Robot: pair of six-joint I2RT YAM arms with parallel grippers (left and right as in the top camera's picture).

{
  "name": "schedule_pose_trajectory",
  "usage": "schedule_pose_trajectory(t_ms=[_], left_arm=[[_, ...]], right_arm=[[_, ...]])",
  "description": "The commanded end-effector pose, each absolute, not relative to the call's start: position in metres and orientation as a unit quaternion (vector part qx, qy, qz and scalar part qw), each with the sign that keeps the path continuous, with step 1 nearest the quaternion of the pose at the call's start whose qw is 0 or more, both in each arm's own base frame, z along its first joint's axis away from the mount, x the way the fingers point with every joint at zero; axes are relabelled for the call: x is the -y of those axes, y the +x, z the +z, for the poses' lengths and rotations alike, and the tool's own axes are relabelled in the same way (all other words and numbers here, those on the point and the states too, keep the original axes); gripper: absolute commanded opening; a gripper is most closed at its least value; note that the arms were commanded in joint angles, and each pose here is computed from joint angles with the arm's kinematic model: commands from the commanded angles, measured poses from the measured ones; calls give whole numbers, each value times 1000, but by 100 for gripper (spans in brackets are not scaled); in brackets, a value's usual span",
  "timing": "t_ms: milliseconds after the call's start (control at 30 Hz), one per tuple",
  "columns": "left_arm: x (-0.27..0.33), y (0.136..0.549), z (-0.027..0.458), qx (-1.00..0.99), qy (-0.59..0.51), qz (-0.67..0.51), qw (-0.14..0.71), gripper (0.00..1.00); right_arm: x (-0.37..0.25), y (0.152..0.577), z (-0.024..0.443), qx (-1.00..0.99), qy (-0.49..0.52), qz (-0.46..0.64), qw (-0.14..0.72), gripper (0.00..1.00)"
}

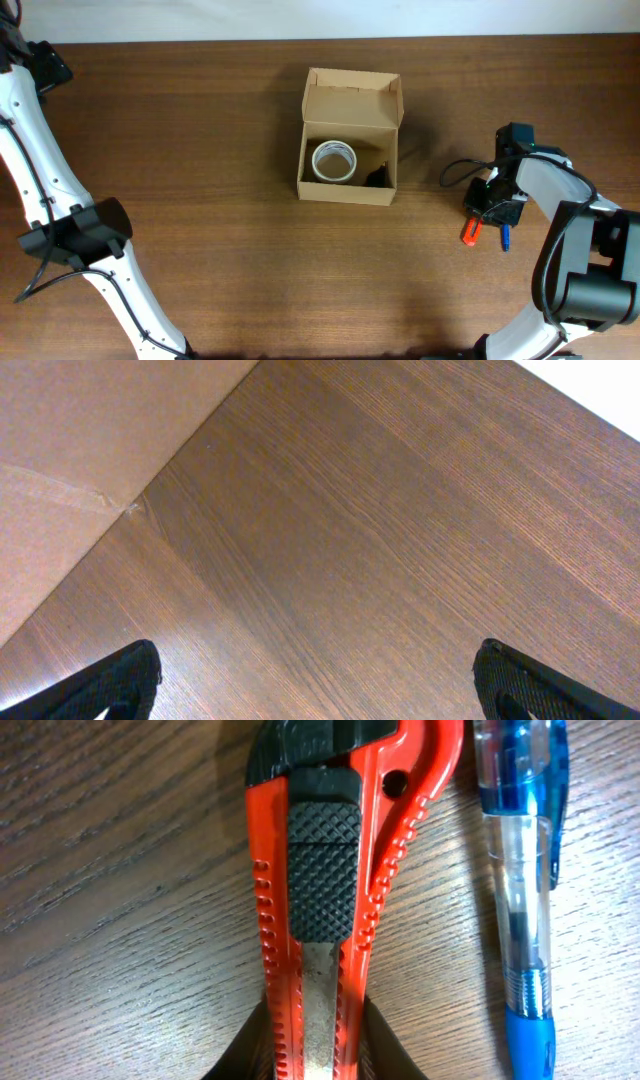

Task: Pack container
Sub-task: 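Lower the right gripper and grasp the orange-red box cutter, then lift the box cutter and carry it over the box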

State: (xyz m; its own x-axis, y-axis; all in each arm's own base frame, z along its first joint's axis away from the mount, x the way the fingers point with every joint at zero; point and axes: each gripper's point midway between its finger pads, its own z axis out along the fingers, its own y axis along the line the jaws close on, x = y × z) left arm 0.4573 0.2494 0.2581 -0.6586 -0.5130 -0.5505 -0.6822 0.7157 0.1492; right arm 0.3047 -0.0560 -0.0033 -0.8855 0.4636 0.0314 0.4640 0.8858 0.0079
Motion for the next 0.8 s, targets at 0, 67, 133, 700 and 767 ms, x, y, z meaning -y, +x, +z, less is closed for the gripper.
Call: schedule_pose_trajectory(t_ms=[0, 67, 133, 700, 767], left_arm=[[-248, 454, 266, -893, -333, 173, 249, 100], [-248, 454, 266, -893, -333, 173, 249, 100], [-248, 454, 266, -893, -333, 173, 249, 100], [-248, 454, 266, -893, -333, 173, 249, 100], [-248, 454, 266, -893, -333, 173, 249, 100]], right_arm=[[55, 299, -17, 969, -243, -12, 35, 17], [49, 302, -17, 971, -234, -29, 32, 17], [49, 308, -14, 972, -229, -35, 25, 17], [14, 428, 177, 985, -67, -41, -151, 17], [-5, 433, 205, 984, -15, -50, -173, 17]])
